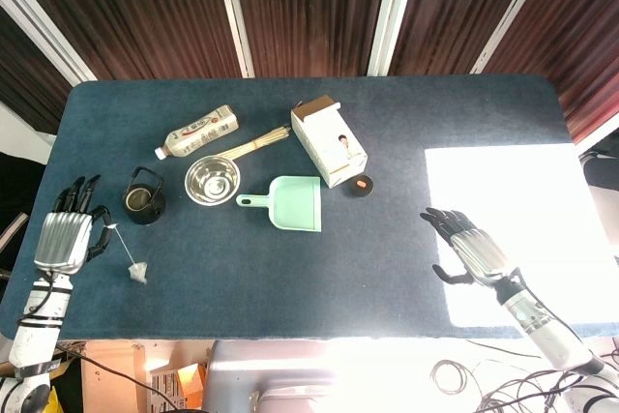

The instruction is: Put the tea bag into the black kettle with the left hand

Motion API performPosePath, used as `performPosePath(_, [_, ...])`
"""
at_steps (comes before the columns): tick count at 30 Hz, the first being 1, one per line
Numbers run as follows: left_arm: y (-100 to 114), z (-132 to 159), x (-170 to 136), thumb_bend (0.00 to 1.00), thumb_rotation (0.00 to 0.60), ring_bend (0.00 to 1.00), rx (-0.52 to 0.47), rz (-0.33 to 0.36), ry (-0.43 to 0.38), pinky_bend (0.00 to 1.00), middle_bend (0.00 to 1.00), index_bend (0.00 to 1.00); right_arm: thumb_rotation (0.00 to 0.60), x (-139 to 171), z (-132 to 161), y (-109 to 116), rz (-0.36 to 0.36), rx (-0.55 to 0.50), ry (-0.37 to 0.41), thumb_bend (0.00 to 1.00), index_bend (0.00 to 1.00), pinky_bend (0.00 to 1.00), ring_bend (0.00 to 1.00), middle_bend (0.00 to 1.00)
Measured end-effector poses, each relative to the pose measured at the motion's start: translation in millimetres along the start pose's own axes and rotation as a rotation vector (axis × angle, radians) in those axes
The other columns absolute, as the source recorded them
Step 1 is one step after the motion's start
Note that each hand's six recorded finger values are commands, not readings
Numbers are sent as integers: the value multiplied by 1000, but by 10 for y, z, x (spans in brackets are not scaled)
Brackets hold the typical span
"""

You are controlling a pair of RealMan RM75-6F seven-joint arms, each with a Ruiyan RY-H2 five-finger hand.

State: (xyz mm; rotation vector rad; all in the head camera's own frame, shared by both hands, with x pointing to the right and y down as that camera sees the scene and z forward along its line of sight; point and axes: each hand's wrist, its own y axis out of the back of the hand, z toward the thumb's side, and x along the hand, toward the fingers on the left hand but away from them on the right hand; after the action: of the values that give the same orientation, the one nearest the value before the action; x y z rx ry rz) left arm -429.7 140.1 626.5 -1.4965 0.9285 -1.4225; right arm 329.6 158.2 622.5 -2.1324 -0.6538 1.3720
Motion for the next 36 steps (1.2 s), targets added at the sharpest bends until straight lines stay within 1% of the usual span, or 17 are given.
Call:
performPosePath(6, [404, 53, 233, 444, 600, 0, -45, 119, 14, 156, 84, 656, 600, -11, -13, -14, 6, 1, -3, 330, 0, 0, 0, 4])
performPosePath(9, [563, 60, 351, 442, 600, 0, -66, 158, 35, 156, 89, 656, 600, -13, -28, -10, 6, 0, -6, 331, 0, 0, 0, 4])
performPosePath(15, [671, 83, 532, 441, 600, 0, -82, 166, 63, 156, 91, 656, 600, -23, -57, -1, 6, -4, -12, 330, 0, 0, 0, 4])
performPosePath(19, [657, 78, 598, 440, 600, 0, -80, 157, 75, 156, 92, 657, 600, -26, -85, -4, 9, -5, -16, 331, 0, 0, 0, 4])
performPosePath(22, [583, 6, 701, 440, 600, 0, -79, 129, 112, 156, 94, 656, 600, -24, -137, 14, 7, -9, -27, 331, 0, 0, 0, 4])
performPosePath(25, [495, -44, 786, 440, 600, 0, -73, 102, 132, 156, 96, 656, 600, -24, -191, 42, 1, -15, -36, 331, 0, 0, 0, 4])
performPosePath(30, [347, -27, 859, 440, 600, 0, -64, 67, 135, 156, 96, 656, 600, -28, -219, 52, 1, -17, -39, 330, 0, 0, 0, 4])
performPosePath(36, [200, -10, 850, 440, 600, 0, -45, 31, 130, 156, 96, 656, 600, -17, -239, 42, 2, -15, -40, 330, 0, 0, 0, 4])
